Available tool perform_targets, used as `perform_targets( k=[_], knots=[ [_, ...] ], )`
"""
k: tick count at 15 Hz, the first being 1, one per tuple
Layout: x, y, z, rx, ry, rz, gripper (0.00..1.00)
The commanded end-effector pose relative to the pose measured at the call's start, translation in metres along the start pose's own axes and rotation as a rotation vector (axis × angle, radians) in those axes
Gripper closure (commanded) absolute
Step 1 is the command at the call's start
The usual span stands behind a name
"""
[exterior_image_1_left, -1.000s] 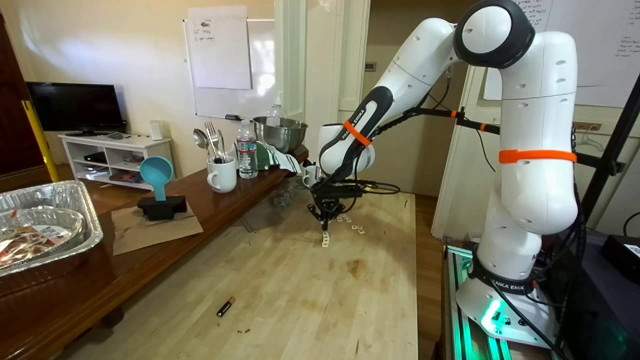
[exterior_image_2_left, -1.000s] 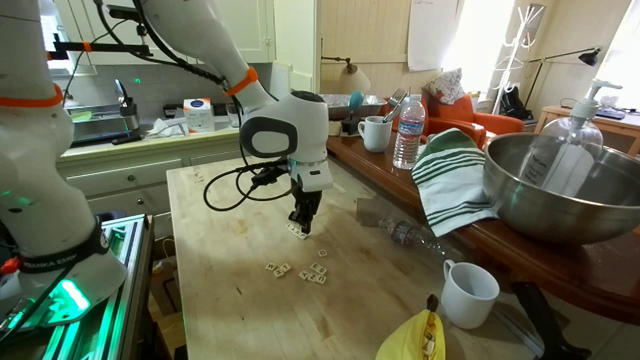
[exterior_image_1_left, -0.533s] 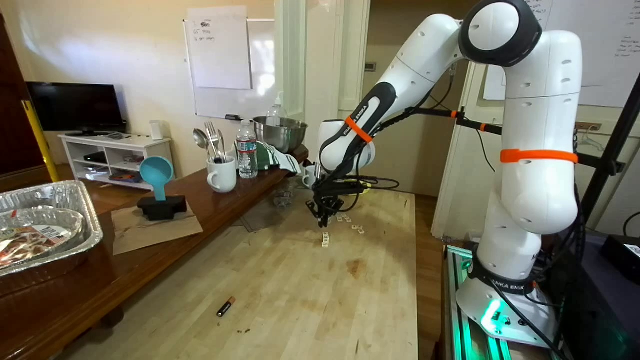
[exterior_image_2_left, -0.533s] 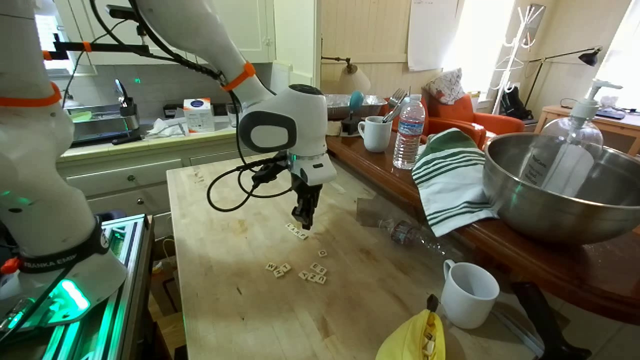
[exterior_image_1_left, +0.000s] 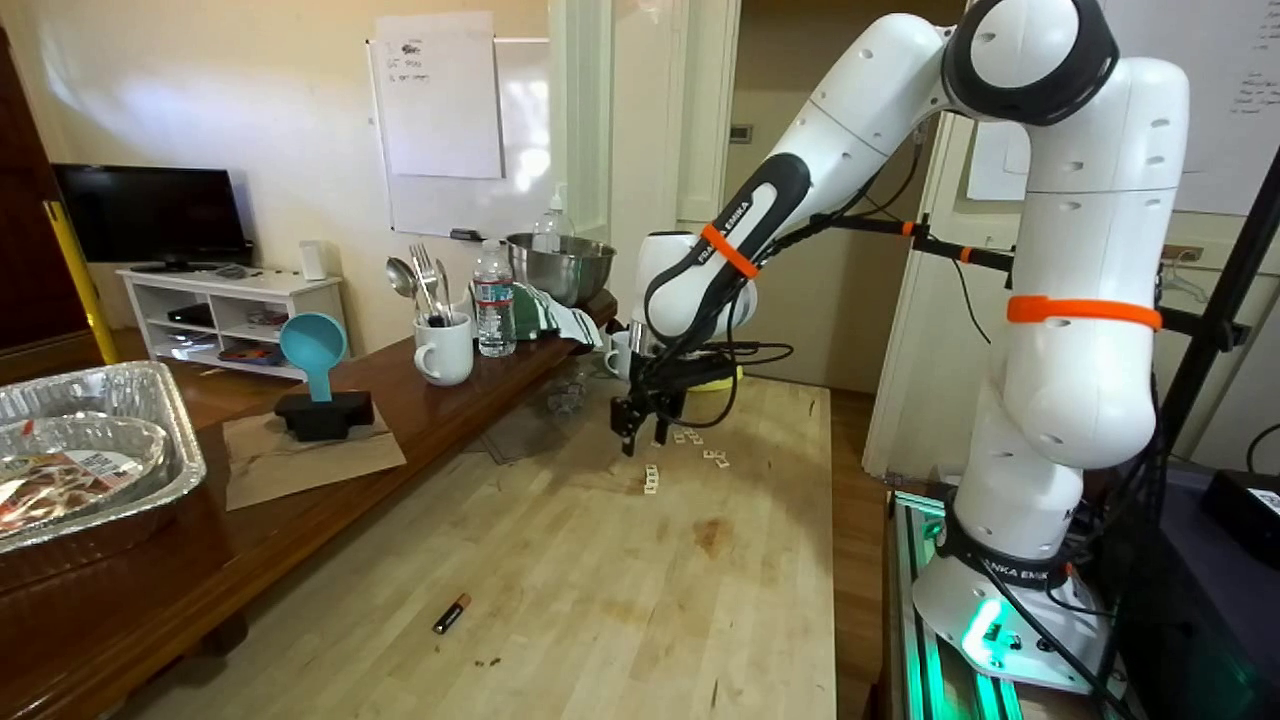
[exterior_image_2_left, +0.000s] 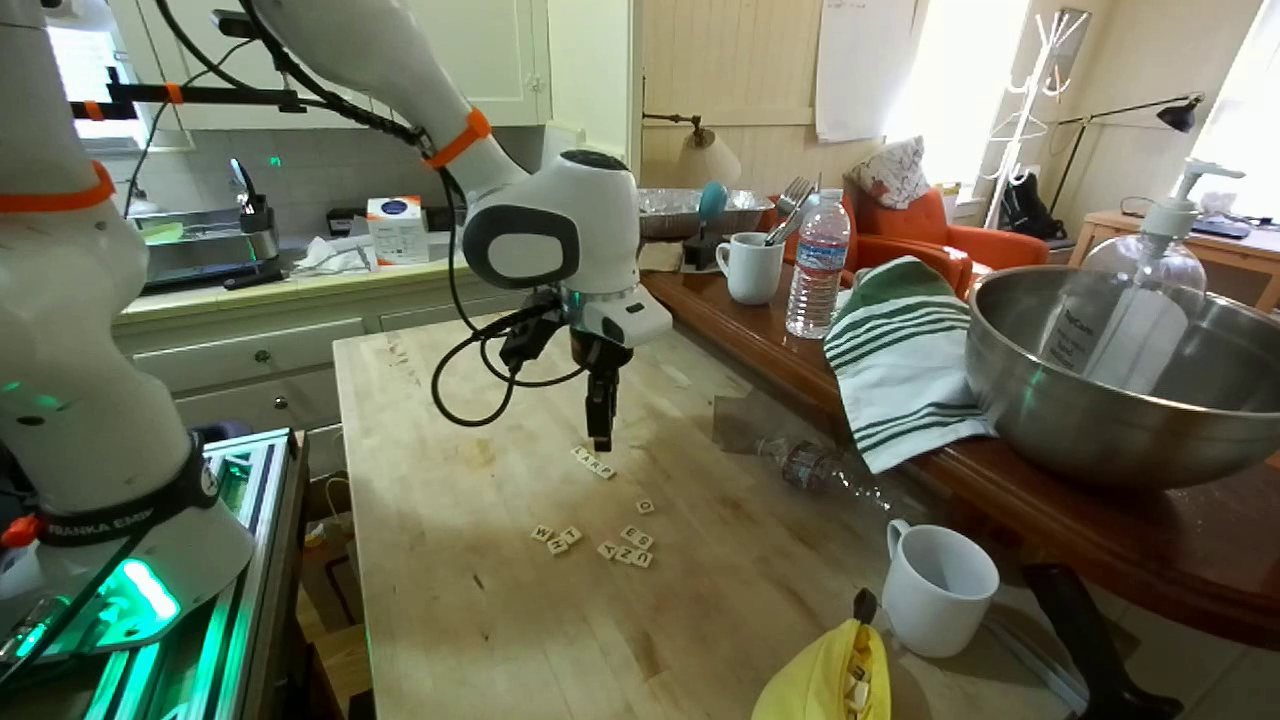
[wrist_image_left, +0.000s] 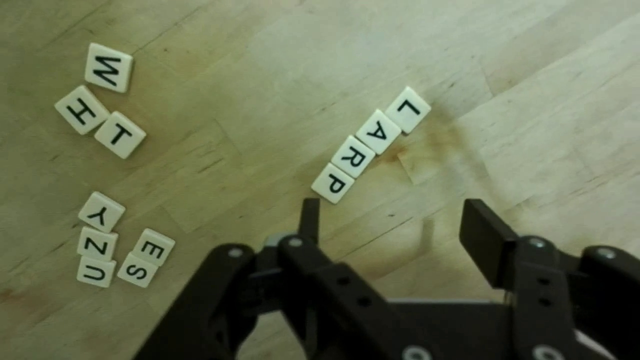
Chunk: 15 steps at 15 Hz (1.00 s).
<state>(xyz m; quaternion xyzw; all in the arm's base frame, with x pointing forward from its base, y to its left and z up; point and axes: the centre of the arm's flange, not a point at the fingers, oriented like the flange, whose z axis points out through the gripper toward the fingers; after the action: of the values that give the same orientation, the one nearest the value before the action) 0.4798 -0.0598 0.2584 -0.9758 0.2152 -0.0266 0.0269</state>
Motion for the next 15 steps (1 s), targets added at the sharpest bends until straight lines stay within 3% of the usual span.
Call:
perform_targets(
  k=[1, 9, 15],
  knots=[
    [-0.019, 0.001, -0.012, 0.003, -0.029, -0.166, 0.0],
    [-0.037, -0.004, -0.023, -0.029, -0.037, -0.423, 0.0],
    [-0.044, -0.005, -0.03, -0.066, -0.015, -0.526, 0.0]
  ],
)
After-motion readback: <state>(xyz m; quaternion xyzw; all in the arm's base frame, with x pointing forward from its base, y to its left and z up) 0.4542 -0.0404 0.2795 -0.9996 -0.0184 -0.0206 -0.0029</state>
